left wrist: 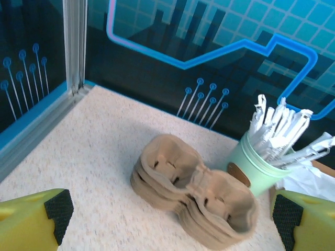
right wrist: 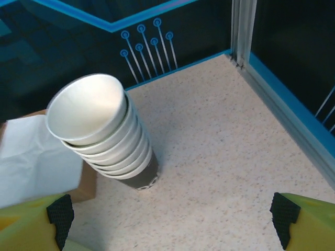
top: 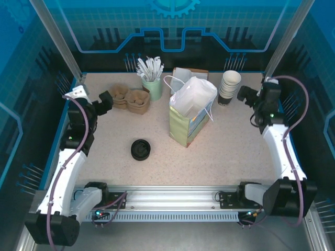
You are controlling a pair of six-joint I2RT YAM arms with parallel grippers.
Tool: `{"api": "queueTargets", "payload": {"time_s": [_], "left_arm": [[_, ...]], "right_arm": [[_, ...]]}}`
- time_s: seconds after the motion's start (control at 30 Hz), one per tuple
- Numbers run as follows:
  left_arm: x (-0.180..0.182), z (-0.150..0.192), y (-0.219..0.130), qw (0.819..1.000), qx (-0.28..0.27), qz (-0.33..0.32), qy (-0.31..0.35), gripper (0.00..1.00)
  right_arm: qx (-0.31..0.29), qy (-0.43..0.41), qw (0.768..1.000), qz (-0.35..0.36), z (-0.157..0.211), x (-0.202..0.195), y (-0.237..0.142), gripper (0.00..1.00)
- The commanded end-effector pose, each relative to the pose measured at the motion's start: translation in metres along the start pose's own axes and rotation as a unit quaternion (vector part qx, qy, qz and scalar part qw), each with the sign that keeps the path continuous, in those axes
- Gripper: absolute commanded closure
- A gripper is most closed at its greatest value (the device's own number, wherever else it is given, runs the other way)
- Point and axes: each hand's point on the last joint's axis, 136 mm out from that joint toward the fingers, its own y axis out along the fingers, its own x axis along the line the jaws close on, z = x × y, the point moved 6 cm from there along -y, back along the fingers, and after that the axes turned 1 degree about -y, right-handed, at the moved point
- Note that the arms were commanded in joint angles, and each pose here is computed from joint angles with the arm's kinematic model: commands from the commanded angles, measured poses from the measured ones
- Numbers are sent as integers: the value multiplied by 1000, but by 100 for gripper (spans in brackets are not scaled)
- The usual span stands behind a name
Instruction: Pack the takeout coffee
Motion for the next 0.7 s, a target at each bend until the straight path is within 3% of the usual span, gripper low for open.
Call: {"api": "queueTargets", "payload": {"time_s": [0.0,0.13,0.3,0.47,0.67], "left_arm": [[0,23,-17,994,106,4,-20,1],[-8,15,-25,992,119,27,-30,1],[-15,9,-32,989,141,39,-30,1],[-17,13,-27,985,168,39,-6,1],[-17,20,-21,982,185,41,6,1]], "right_arm": [[129,41,991,-13,14,7,13,0],[167,41,985,-19,-9,22,37,7],[173,41,984,1,-32,28,62,18],[197,37,979,24,-36,32,89,23],[215,21,976,-4,-37,44,111,51]]}}
